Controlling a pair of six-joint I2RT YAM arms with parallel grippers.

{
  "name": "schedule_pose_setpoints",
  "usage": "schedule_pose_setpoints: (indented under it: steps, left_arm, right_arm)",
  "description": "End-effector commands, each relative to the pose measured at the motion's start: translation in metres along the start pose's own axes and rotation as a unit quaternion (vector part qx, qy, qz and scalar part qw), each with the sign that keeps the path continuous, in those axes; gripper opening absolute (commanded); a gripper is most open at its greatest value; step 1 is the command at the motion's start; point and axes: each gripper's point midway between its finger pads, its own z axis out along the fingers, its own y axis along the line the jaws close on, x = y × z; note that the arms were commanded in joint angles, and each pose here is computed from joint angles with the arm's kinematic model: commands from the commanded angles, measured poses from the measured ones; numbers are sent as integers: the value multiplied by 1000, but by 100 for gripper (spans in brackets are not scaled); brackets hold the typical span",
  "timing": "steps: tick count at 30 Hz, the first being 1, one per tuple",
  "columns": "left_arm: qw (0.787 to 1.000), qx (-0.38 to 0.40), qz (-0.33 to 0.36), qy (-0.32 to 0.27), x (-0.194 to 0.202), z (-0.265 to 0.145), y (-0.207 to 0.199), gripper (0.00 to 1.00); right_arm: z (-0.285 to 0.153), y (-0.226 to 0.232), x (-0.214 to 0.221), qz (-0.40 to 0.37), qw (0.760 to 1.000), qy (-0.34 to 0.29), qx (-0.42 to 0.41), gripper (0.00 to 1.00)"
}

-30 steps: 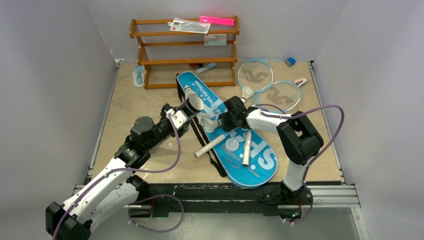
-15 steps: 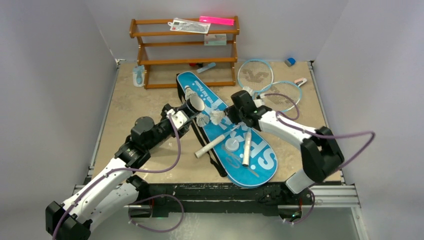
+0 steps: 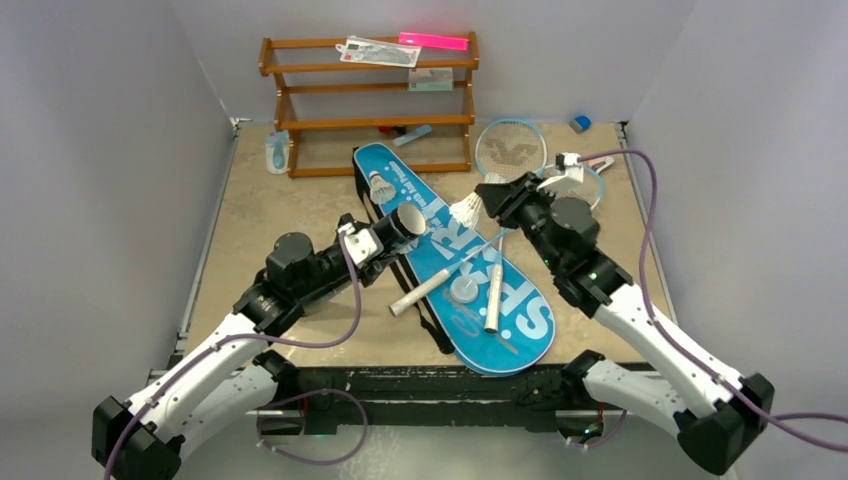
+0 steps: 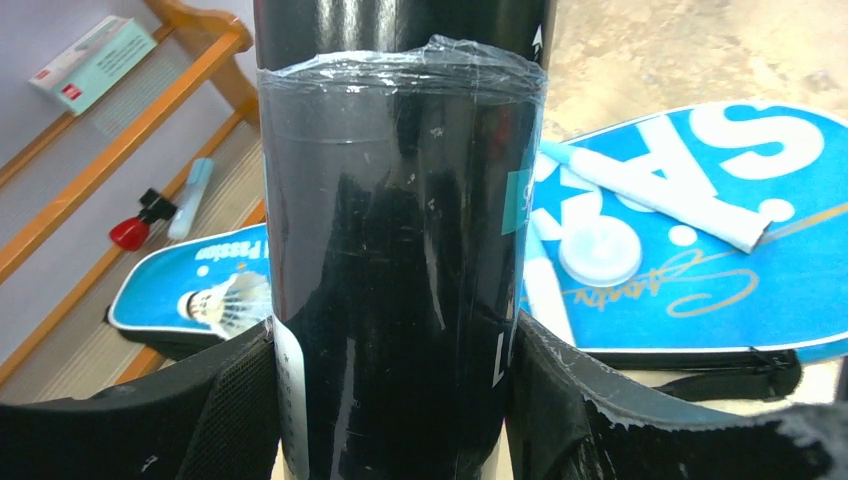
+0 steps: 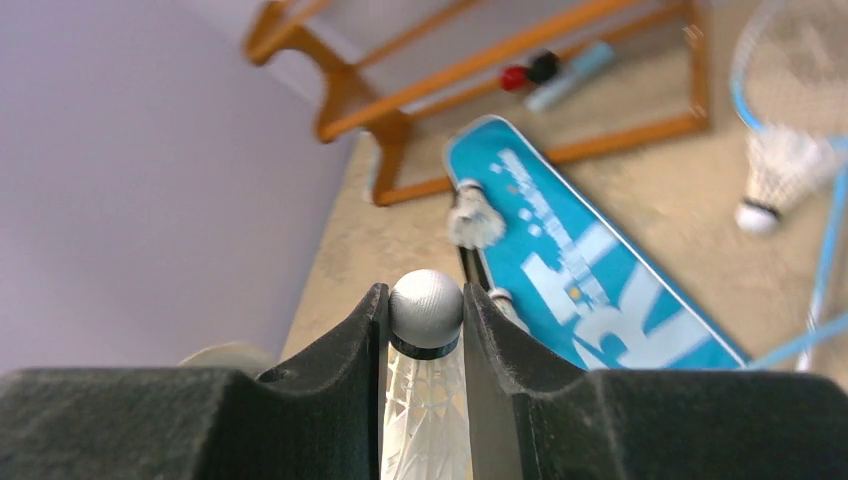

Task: Pack up the badminton gear
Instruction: Pick up the shuttlecock from the racket bag, then place the shuttlecock at the shuttle tube.

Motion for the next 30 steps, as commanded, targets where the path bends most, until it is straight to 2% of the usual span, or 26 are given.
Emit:
schedule_pose_setpoints:
  steps: [1,7,12,18,30]
  left_arm:
    - [997,58,-16,-55,-21,3,-22,28]
    - [993,86,-19,-79,-31,-1,-33,28]
    - [991,85,-12,-108,-43,-8,-34,28]
    - [989,94,-14,-117,-47,-10,-37,28]
    - [987,99,-17,-126,-52,-12,-39,28]
  right_arm:
    - [-30,63,-29,-126,976,-43,-174,24]
    - [-70,119,-38,-170,932,-42,-316,24]
    - [-81,139,-36,-174,913,-28,-367,24]
    - [-97,164,-24,-169,877,9,-449,23]
    - [-89,177,-17,-148,863,29,-482,23]
